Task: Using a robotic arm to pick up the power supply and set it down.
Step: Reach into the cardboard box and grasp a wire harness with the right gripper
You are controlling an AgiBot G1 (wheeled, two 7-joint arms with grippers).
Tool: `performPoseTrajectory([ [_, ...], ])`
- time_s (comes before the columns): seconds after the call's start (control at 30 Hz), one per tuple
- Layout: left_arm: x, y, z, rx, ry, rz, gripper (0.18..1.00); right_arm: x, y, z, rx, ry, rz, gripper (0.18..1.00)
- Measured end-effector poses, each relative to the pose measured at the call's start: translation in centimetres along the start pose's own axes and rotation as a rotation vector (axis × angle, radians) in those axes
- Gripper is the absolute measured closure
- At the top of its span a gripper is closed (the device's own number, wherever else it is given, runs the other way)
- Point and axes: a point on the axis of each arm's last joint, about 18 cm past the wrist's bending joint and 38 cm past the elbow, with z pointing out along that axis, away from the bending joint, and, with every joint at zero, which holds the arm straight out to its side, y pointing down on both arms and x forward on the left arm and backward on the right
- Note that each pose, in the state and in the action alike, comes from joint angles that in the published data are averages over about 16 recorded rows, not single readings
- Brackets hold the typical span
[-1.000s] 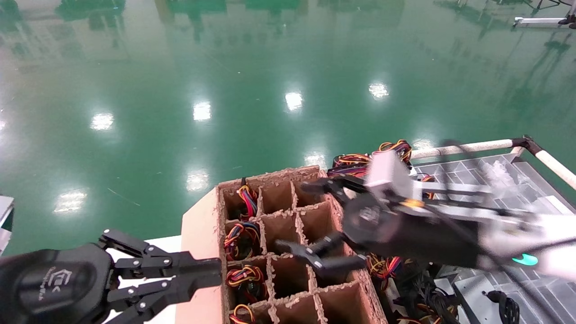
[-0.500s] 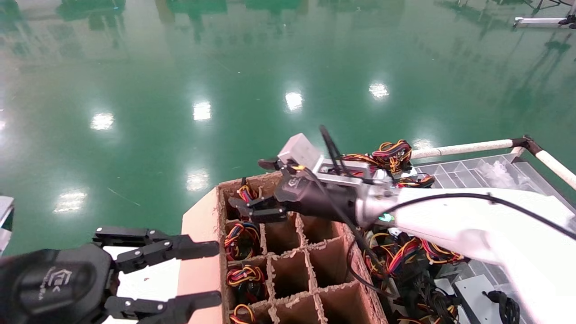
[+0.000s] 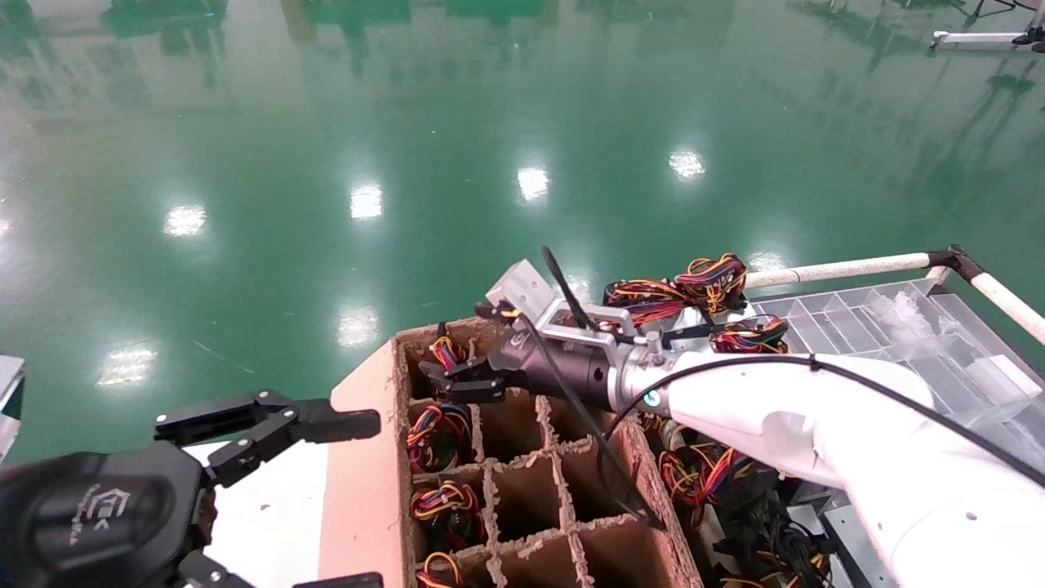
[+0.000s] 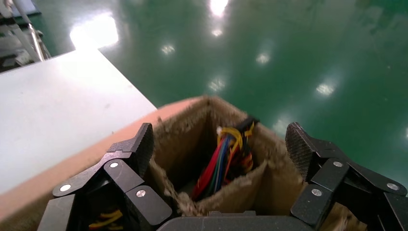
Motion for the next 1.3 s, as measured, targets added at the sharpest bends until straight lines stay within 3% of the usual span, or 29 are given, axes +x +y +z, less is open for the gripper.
performPoseTrajectory([
  [0.3,0.0,0.0,0.0,0.000,0.000,0.000,0.284,-0.5,1.1,0.8,-0.025,0.023,0.010,0.221],
  [0.53,0.0,0.0,0.0,0.000,0.000,0.000,0.213,-1.0,1.7,1.4,-0.038,0.037,0.021,0.312],
  [1.03,0.0,0.0,0.0,0.000,0.000,0.000,0.184,-1.6,2.7,2.4,-0.059,0.072,0.032,0.630],
  [1.3,0.0,0.0,0.0,0.000,0.000,0.000,0.184,-1.8,3.0,2.7,-0.061,0.086,0.043,0.713],
])
